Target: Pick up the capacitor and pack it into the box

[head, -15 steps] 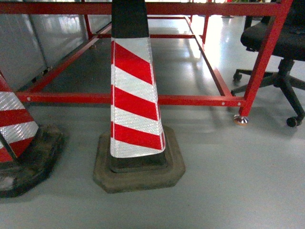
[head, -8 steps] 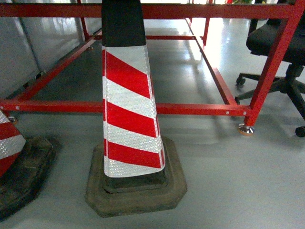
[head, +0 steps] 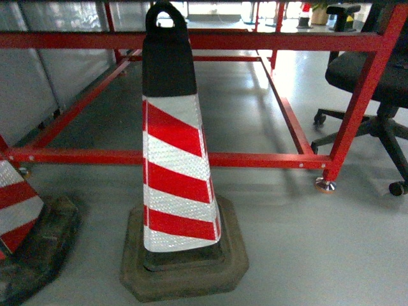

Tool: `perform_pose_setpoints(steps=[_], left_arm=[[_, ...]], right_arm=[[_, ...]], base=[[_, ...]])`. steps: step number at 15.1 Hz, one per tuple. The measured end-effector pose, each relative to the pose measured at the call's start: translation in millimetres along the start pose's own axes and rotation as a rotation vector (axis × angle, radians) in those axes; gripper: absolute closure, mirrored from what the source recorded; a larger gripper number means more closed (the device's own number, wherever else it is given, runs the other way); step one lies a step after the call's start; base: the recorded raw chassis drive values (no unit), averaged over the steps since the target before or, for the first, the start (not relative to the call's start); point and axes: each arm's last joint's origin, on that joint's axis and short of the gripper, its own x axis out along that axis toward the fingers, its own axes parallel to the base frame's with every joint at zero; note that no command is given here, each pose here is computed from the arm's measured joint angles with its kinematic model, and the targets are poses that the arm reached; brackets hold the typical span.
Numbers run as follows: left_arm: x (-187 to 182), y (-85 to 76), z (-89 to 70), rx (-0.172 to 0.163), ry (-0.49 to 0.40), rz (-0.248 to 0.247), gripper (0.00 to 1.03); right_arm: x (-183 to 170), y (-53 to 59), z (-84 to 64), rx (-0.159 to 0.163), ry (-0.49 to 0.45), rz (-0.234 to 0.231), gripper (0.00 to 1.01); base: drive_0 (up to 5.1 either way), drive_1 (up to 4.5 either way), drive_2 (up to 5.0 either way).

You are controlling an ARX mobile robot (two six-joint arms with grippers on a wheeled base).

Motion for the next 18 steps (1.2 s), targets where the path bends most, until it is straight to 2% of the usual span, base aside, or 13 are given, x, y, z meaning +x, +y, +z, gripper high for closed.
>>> perform_pose_setpoints(steps=[18], left_arm=[[0.0,0.0,0.0,0.009,0.0,0.0,0.59]], right_arm=[[0.0,0.0,0.1,-0.002,-0.002,0.0,0.03]], base=[[0.0,0.0,0.0]])
